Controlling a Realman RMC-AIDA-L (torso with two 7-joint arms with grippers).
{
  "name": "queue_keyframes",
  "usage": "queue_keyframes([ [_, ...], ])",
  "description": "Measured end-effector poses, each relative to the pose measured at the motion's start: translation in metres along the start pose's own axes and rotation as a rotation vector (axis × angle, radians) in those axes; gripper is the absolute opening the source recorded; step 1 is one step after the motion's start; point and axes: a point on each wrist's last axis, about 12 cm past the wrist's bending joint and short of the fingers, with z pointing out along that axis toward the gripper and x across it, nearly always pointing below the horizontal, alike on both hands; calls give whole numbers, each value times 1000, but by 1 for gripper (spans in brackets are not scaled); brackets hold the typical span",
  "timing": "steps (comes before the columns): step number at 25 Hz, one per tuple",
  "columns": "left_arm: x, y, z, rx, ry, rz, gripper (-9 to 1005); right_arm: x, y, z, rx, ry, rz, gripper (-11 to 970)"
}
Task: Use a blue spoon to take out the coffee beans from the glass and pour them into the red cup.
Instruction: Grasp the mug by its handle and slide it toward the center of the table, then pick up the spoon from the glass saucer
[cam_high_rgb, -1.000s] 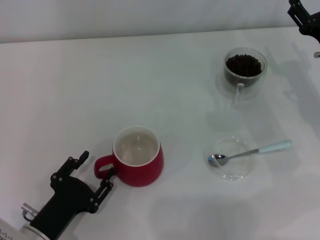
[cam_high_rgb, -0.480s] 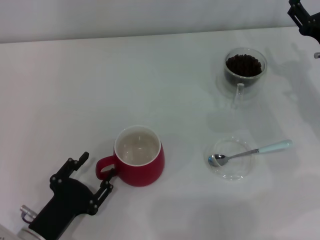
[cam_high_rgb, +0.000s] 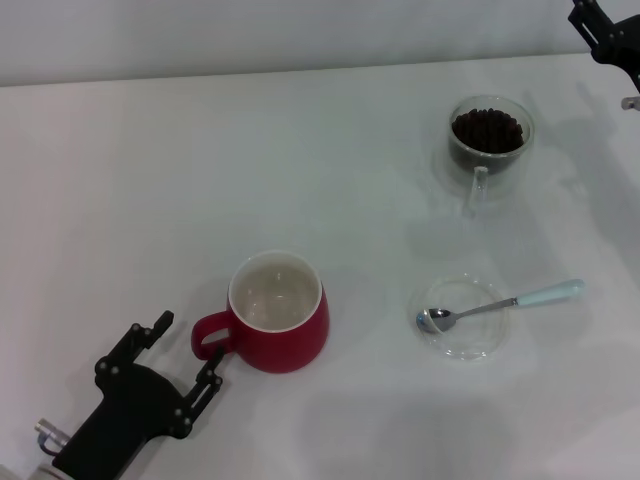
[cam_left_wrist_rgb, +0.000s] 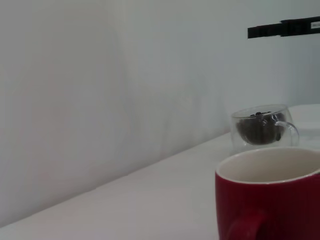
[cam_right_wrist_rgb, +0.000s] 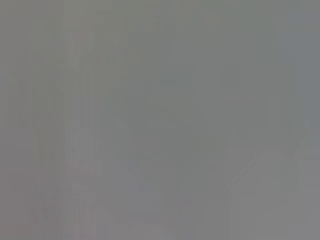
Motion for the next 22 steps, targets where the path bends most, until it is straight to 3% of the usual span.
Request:
queue_keyframes([
  [12, 1, -4, -7, 32, -13, 19, 669, -1, 1, 2, -3, -2, 2, 876],
  [22, 2, -1, -36, -46, -60, 9, 667, 0, 4, 3, -20, 2, 3, 875],
])
